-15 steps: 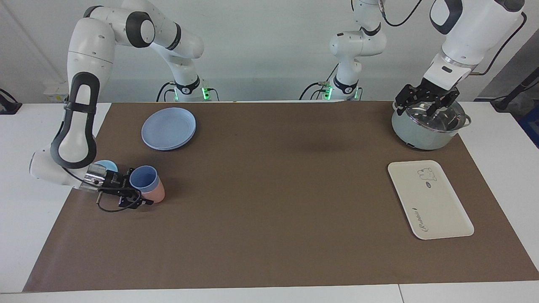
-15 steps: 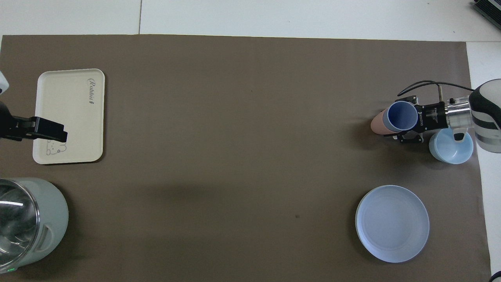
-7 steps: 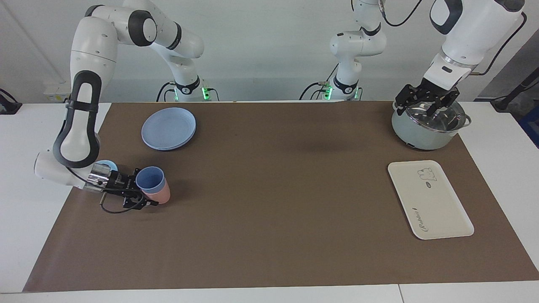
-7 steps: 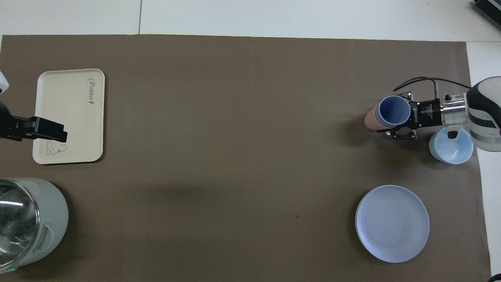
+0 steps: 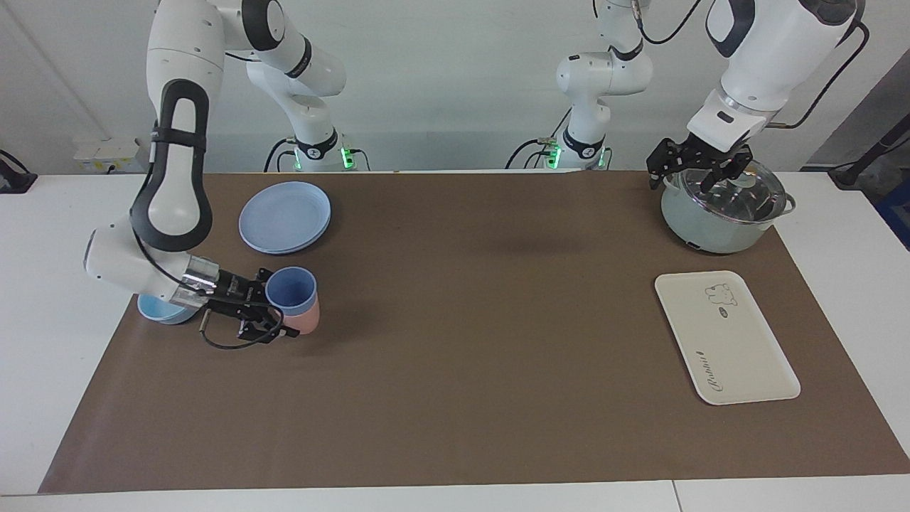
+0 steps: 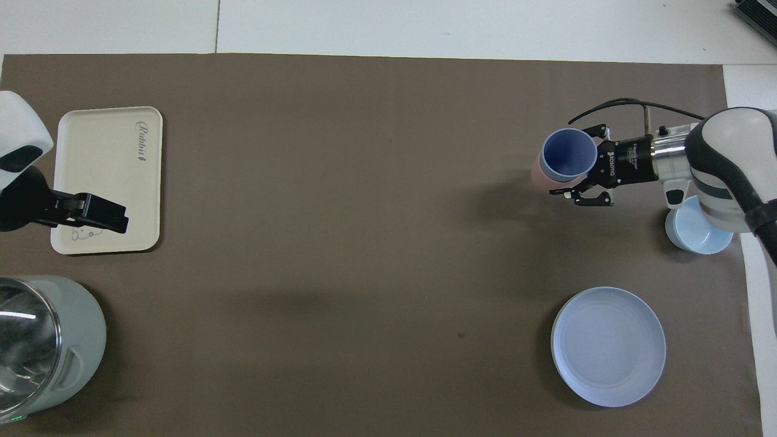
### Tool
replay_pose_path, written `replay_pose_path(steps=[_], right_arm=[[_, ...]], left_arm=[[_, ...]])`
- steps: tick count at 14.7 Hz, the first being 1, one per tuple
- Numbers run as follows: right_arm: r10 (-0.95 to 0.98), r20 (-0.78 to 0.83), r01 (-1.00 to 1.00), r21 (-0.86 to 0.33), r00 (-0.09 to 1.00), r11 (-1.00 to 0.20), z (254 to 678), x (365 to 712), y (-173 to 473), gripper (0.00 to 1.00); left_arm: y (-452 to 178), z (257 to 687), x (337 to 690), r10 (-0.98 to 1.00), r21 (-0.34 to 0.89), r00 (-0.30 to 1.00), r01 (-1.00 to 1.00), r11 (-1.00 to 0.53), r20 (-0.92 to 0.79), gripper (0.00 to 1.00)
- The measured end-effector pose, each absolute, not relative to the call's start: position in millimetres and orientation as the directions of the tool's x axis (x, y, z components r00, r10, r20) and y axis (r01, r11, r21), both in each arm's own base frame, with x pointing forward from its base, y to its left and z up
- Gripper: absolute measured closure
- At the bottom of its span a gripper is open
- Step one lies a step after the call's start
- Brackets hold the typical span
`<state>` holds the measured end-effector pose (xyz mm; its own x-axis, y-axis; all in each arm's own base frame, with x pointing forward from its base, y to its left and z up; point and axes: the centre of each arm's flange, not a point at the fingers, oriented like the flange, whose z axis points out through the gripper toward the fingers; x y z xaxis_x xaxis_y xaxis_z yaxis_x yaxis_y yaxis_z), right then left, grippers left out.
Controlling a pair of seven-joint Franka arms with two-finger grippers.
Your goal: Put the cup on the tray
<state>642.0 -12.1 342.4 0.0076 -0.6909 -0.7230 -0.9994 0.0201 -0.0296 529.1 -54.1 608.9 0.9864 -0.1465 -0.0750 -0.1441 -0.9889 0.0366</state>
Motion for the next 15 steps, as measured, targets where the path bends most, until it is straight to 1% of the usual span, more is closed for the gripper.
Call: replay_pose_path(steps=[3,5,9,10,12,13,15], right_arm=[[-0.706,-0.708,-0.999,-0.009,-0.02,0.037,373.0,637.2,53.3,0.27],[-0.712,-0.702,-0.999,-0.015,-0.019,0.041,393.1,633.5,88.3,0.27],[-0.723,-0.689,-0.997,-0.078,0.057,-0.005,419.2,622.1,157.4,0.27],[-0.724,-0.687,-0.997,-0.08,0.065,-0.013,422.1,618.2,174.6,0.27],[-0.723,-0.686,-0.996,-0.081,0.083,-0.038,425.5,609.3,205.4,0.27],[-0.719,-0.689,-0.996,-0.079,0.089,-0.048,426.5,605.3,217.5,0.27],[-0.704,-0.704,-0.996,-0.075,0.089,-0.051,429.2,600.4,231.7,0.27]], left_arm=[[-47.0,609.1,530.4,-0.123,0.036,0.99,-0.12,-0.992,-0.07,0.0],[-54.4,606.1,534.7,-0.019,0.054,0.999,-0.017,-0.998,-0.034,0.0],[-99.4,603.2,540.5,0.226,0.254,0.974,0.225,-0.941,-0.025,0.0],[-120.5,606.9,541.0,0.292,0.294,0.956,0.285,-0.912,-0.022,0.0],[-185.0,616.4,535.5,0.426,0.368,0.905,0.398,-0.84,-0.005,0.02],[-220.8,618.7,527.1,0.463,0.4,0.887,0.425,-0.812,-0.004,0.02],[-276.3,617.7,507.0,0.473,0.438,0.881,0.429,-0.79,-0.012,0.06]])
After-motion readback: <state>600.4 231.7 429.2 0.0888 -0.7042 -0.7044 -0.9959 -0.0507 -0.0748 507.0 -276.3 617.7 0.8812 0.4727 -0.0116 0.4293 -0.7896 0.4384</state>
